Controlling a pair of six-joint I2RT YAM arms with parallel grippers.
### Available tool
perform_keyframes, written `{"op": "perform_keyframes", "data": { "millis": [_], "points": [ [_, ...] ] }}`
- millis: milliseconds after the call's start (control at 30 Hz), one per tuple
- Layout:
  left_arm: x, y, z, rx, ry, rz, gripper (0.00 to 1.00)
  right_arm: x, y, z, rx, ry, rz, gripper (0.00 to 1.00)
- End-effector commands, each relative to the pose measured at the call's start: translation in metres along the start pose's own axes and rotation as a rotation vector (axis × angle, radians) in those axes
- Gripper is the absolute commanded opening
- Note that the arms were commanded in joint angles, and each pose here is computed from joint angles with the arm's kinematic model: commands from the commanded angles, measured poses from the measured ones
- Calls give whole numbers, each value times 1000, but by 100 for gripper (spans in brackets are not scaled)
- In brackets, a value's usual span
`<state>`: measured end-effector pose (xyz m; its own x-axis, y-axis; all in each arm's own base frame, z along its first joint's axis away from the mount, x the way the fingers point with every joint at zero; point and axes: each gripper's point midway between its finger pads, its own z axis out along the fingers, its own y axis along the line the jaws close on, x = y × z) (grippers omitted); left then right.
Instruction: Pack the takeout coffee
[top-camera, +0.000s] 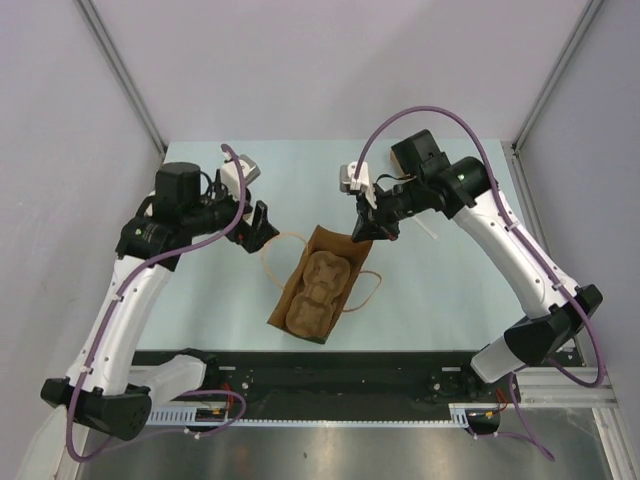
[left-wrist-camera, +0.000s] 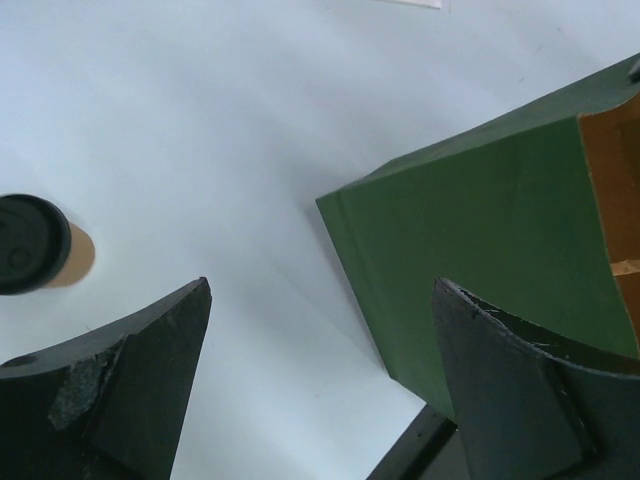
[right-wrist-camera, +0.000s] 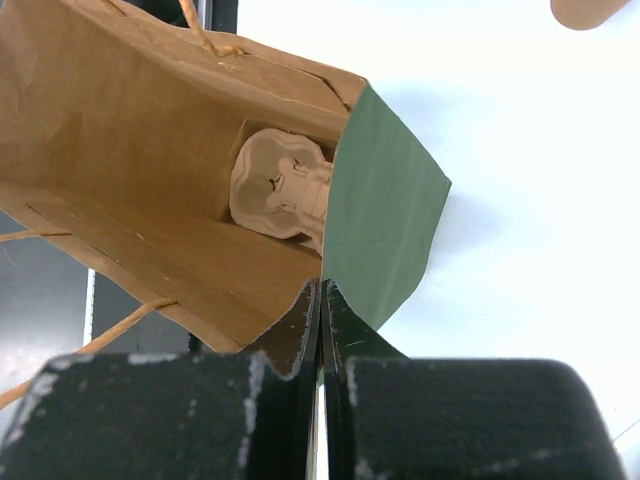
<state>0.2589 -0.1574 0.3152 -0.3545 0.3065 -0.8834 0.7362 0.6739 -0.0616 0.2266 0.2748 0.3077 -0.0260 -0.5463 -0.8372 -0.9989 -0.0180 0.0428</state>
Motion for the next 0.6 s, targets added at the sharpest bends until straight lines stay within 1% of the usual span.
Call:
{"op": "perform_keyframes", "data": {
  "millis": [0,67,100,167,233,300,367,500,567],
  "points": [
    [-14,-9,-6,42,-111,-5,96,-19,-1,-7,84,8,-65,0],
    [-9,-9,-6,38,-89,-37,97,-31,0,-5,91,6,-91,0],
    [-6,-6,-6,29,-81,-60,97,-27,-4,3,72,27,-70,0],
    [4,-3,0,39,-62,-128,97,-33,-9,4,65,23,-57,0],
    [14,5,7,39,-50,-195,97,-23,-15,13,35,49,3,0],
    [15,13,15,45,-43,-244,97,-20,-27,13,38,32,43,0],
    [13,19,20,32,-41,-256,98,-18,-39,17,32,11,85,0],
    [15,25,28,31,-30,-274,100,-18,-70,15,67,4,54,2],
    [21,28,35,28,-15,-283,100,-11,-81,21,41,8,69,5]
  ]
}}
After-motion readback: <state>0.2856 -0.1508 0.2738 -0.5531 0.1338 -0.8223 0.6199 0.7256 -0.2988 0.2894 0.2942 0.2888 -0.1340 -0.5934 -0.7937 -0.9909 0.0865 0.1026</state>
